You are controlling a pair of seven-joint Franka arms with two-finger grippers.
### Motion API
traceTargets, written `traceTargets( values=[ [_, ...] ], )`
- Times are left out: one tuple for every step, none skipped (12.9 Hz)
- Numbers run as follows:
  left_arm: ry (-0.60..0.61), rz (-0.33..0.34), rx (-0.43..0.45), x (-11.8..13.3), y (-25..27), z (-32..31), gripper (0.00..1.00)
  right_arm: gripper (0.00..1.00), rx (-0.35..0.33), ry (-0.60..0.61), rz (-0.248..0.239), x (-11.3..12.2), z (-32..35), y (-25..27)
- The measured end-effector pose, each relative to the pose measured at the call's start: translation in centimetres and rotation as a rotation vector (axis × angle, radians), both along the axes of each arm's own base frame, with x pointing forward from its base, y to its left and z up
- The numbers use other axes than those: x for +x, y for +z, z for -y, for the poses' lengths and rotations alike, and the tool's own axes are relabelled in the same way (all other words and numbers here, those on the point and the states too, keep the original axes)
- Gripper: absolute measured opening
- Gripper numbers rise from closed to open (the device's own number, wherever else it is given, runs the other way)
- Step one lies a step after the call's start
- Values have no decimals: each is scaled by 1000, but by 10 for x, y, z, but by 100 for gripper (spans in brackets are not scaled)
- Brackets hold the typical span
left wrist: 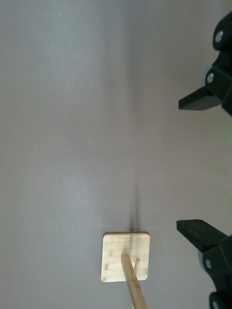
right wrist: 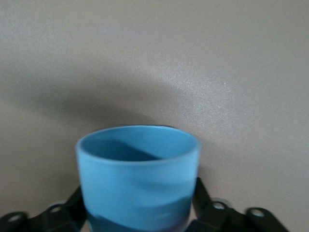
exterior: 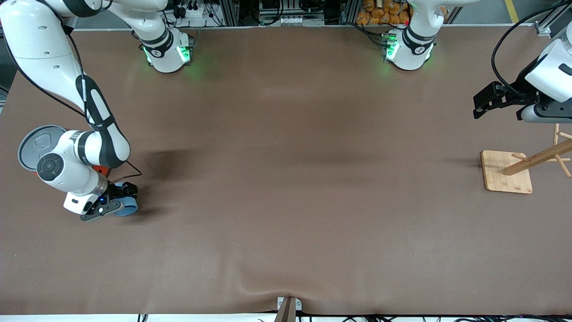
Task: Flip cup
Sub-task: 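Reach the right gripper down to the blue cup and grasp it, then carry the cup with the right gripper while the left gripper approaches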
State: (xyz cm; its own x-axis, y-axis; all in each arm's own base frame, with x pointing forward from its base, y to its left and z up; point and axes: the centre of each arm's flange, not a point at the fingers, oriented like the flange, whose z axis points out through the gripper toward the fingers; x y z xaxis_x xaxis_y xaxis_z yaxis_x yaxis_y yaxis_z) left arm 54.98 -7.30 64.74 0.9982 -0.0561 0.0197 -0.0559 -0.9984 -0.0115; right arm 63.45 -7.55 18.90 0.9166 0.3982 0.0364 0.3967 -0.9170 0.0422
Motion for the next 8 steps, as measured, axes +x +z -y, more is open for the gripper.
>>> traceTargets(
  values=[
    [0,-1,0,0,-1,0,100,80,0,1,2,0,0,1],
    [0,-2,0,1,-1,0,100,80,0,3,1,0,-1,0],
    [0,-3,0,1,-1,0,100,80,0,10,2,1,-4,0],
    [0,-3,0,1,-2,0,100,80,0,32,5,2,-8,1],
    [0,-3,0,1,-2,0,100,80,1,71,13,4,-16,5],
    [0,-3,0,1,-2,0,100,80,3,126,25,7,-25,11],
    [0,-3,0,1,-2,0,100,80,8,191,38,10,-37,18],
    [-1,-3,0,1,-2,0,100,80,14,257,52,12,-50,27]
  ],
)
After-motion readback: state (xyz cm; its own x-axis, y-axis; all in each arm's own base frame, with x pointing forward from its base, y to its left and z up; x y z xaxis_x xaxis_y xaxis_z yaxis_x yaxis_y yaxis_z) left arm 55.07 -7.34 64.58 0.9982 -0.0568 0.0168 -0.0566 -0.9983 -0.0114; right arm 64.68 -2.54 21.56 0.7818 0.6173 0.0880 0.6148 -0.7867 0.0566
